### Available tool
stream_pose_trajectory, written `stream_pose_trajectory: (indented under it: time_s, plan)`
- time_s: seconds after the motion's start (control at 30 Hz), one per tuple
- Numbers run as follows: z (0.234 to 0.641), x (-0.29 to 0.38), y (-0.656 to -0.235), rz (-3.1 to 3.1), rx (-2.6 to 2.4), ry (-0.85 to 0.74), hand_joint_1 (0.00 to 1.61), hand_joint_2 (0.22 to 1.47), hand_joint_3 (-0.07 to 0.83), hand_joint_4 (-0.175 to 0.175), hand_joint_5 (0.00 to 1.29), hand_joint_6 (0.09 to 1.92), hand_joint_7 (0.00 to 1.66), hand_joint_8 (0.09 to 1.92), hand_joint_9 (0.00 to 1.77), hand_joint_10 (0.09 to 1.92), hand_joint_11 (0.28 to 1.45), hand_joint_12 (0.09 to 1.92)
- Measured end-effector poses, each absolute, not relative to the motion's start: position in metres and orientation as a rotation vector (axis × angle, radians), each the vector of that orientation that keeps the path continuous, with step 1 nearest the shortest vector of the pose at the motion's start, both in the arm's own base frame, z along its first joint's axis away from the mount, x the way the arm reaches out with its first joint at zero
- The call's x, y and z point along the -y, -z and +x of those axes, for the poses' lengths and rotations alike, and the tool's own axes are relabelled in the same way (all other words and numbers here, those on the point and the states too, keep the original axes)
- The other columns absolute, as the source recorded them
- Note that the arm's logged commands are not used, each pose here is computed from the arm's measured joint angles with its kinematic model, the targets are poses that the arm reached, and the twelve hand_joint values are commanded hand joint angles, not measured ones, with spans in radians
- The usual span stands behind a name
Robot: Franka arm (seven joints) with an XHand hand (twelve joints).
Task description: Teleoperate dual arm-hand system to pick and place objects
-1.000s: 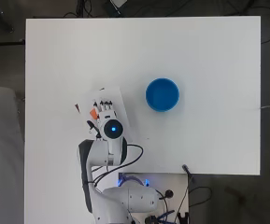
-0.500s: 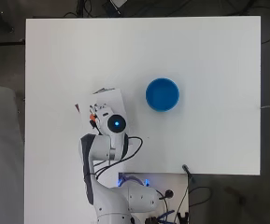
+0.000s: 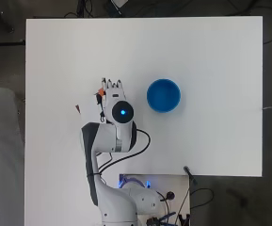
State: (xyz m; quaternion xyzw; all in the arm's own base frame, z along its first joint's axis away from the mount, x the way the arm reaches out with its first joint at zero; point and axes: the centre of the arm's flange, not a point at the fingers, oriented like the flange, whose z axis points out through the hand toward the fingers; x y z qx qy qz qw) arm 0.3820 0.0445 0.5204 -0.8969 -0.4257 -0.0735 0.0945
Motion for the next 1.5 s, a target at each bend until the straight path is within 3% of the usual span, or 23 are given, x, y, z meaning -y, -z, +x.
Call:
stream_pose_trajectory:
  time_s: [0.07, 0.13, 0.2, 0.23, 0.3, 0.37, 0.47, 0.63, 0.8, 0.87, 0.9, 0.97, 1.03, 1.07, 1.1, 1.17, 1.3, 1.4, 1.5]
  plan:
    - [0.393, -0.018, -0.524, -2.738, 1.116, 0.199, 0.98, 1.22, 0.0, -0.01, 0.73, 0.09, 0.79, 1.51, 1.02, 1.72, 0.65, 1.52]
    - [0.4, 0.013, -0.52, -2.787, 0.99, 0.181, 0.85, 1.22, 0.001, -0.008, 0.75, 0.09, 0.79, 1.6, 1.04, 1.78, 0.67, 1.58]
    - [0.404, 0.05, -0.512, -2.81, 0.903, 0.167, 0.85, 1.25, 0.004, 0.111, 0.7, 0.93, 0.82, 1.67, 1.08, 1.81, 0.71, 1.61]
    - [0.406, 0.068, -0.506, -2.818, 0.873, 0.158, 0.83, 1.24, 0.0, 0.08, 0.65, 0.85, 0.82, 1.69, 1.08, 1.83, 0.71, 1.63]
    - [0.413, 0.099, -0.488, -2.828, 0.836, 0.134, 0.79, 1.21, -0.001, -0.004, 0.62, 0.36, 0.82, 1.7, 1.08, 1.83, 0.71, 1.64]
    - [0.419, 0.127, -0.463, -2.839, 0.811, 0.116, 0.78, 1.19, -0.002, -0.029, 0.66, 0.11, 0.82, 1.71, 1.09, 1.83, 0.72, 1.64]
    - [0.424, 0.155, -0.435, -2.848, 0.785, 0.129, 0.8, 1.18, -0.002, -0.021, 0.73, 0.09, 0.85, 1.74, 1.13, 1.84, 0.76, 1.66]
    - [0.411, 0.163, -0.382, -2.769, 0.798, 0.048, 0.8, 1.17, -0.002, -0.037, 0.7, 0.09, 0.85, 1.75, 1.14, 1.84, 0.77, 1.66]
    - [0.407, 0.167, -0.365, -2.751, 0.799, 0.05, 0.83, 1.17, 0.001, -0.003, 0.75, 0.09, 0.73, 1.73, 1.04, 1.82, 0.72, 1.61]
    - [0.403, 0.168, -0.354, -2.749, 0.783, 0.038, 1.12, 1.22, 0.009, -0.017, 0.72, 0.09, 0.71, 1.56, 0.93, 1.71, 0.65, 1.48]
    - [0.399, 0.167, -0.345, -2.743, 0.769, 0.018, 1.19, 1.23, 0.005, -0.016, 0.71, 0.09, 0.72, 1.49, 0.87, 1.48, 0.6, 1.25]
    - [0.391, 0.165, -0.327, -2.733, 0.735, -0.025, 0.95, 1.2, -0.003, 0.005, 0.69, 0.09, 0.66, 0.94, 0.81, 0.88, 0.61, 0.61]
    - [0.39, 0.167, -0.314, -2.732, 0.707, -0.052, 0.61, 1.08, -0.011, -0.009, 0.26, 0.09, 0.27, 0.31, 0.4, 0.29, 0.48, 0.18]
    - [0.394, 0.169, -0.311, -2.741, 0.699, -0.056, 0.43, 1.01, -0.013, -0.006, 0.14, 0.09, 0.14, 0.16, 0.25, 0.15, 0.44, 0.09]
    - [0.399, 0.17, -0.31, -2.759, 0.694, -0.062, 0.27, 0.98, -0.01, 0.001, 0.07, 0.09, 0.07, 0.09, 0.17, 0.09, 0.41, 0.09]
    - [0.41, 0.17, -0.316, -2.819, 0.68, -0.057, 0.11, 0.96, 0.0, 0.018, 0.01, 0.09, 0.03, 0.09, 0.14, 0.09, 0.4, 0.09]
    - [0.42, 0.16, -0.331, -2.915, 0.646, -0.026, 0.04, 0.98, 0.001, 0.058, 0.0, 0.09, 0.07, 0.09, 0.21, 0.09, 0.42, 0.09]
    - [0.42, 0.152, -0.341, -2.891, 0.718, -0.016, 0.09, 0.96, -0.001, 0.091, 0.16, 0.09, 0.24, 0.09, 0.34, 0.09, 0.44, 0.09]
    - [0.413, 0.139, -0.37, -2.829, 0.804, 0.06, 0.17, 0.98, 0.002, 0.088, 0.32, 0.09, 0.42, 0.09, 0.51, 0.09, 0.48, 0.09]
